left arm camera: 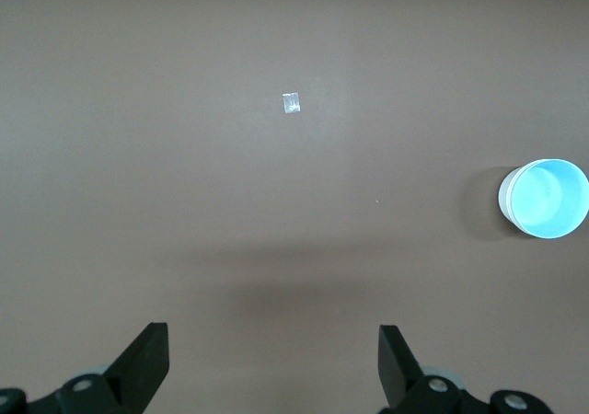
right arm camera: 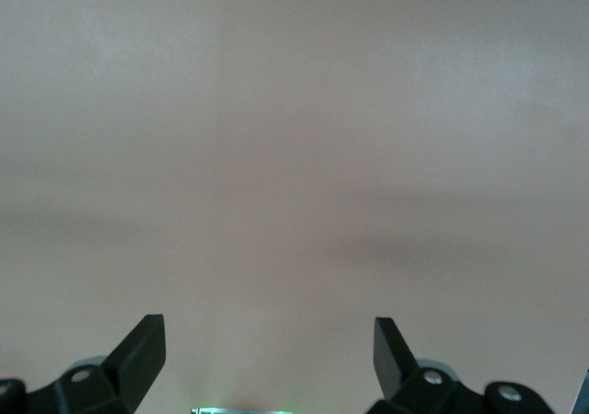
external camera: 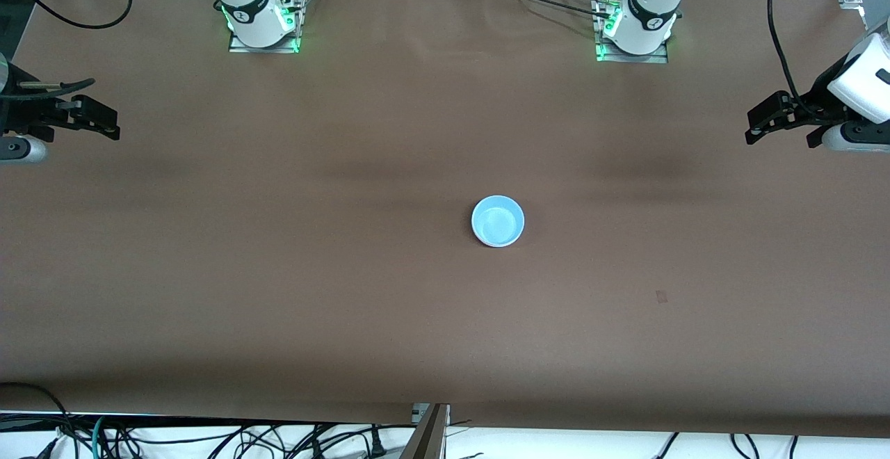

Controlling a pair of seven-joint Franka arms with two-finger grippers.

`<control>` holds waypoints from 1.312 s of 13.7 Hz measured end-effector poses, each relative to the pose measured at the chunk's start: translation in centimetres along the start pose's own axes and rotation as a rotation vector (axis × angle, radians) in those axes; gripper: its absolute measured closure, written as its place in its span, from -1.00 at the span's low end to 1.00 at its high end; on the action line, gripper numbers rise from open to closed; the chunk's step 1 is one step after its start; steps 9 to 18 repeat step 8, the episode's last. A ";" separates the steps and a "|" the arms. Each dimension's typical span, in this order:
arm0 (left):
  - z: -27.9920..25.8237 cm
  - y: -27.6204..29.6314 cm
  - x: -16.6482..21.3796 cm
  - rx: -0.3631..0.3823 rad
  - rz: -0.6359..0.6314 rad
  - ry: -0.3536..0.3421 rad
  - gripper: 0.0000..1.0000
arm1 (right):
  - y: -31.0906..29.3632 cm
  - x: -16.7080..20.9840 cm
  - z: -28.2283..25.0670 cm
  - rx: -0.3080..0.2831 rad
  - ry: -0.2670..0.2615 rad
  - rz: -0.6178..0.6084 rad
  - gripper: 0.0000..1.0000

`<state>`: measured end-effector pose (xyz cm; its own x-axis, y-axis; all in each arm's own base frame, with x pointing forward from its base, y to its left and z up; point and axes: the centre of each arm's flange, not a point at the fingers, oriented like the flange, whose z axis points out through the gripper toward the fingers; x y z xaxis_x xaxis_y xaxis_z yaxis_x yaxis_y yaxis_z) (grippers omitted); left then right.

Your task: Stack pink and blue bowls on white bowl

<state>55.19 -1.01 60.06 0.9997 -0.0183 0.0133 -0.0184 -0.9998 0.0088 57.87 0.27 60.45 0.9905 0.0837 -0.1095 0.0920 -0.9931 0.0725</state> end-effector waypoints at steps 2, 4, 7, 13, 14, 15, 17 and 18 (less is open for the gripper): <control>0.0 0.0 0.0 0.000 -0.001 0.000 -1.00 | 0.0 -0.2 -0.1 0.000 -0.003 -0.005 -1.00; 0.0 -0.1 0.0 0.000 -0.002 0.000 -1.00 | 0.0 -0.2 0.0 0.000 -0.006 -0.008 -1.00; 0.0 -0.1 0.0 0.000 -0.002 0.000 -1.00 | 0.1 -0.2 0.2 0.001 -0.011 -0.006 -1.00; 0.0 -0.1 0.0 0.000 -0.002 0.000 -1.00 | 0.1 -0.2 0.2 0.001 -0.012 -0.005 -1.00; 0.0 -0.1 0.0 0.000 -0.002 0.000 -1.00 | 0.1 -0.2 0.2 0.001 -0.012 -0.005 -1.00; 0.0 -0.1 0.0 0.000 -0.002 0.000 -1.00 | 0.1 -0.2 0.2 0.001 -0.012 -0.005 -1.00; 0.0 -0.1 0.0 0.000 -0.002 0.000 -1.00 | 0.1 -0.2 0.2 0.001 -0.012 -0.005 -1.00; 0.0 -0.1 0.0 0.000 -0.002 0.000 -1.00 | 0.1 -0.2 0.2 0.001 -0.012 -0.005 -1.00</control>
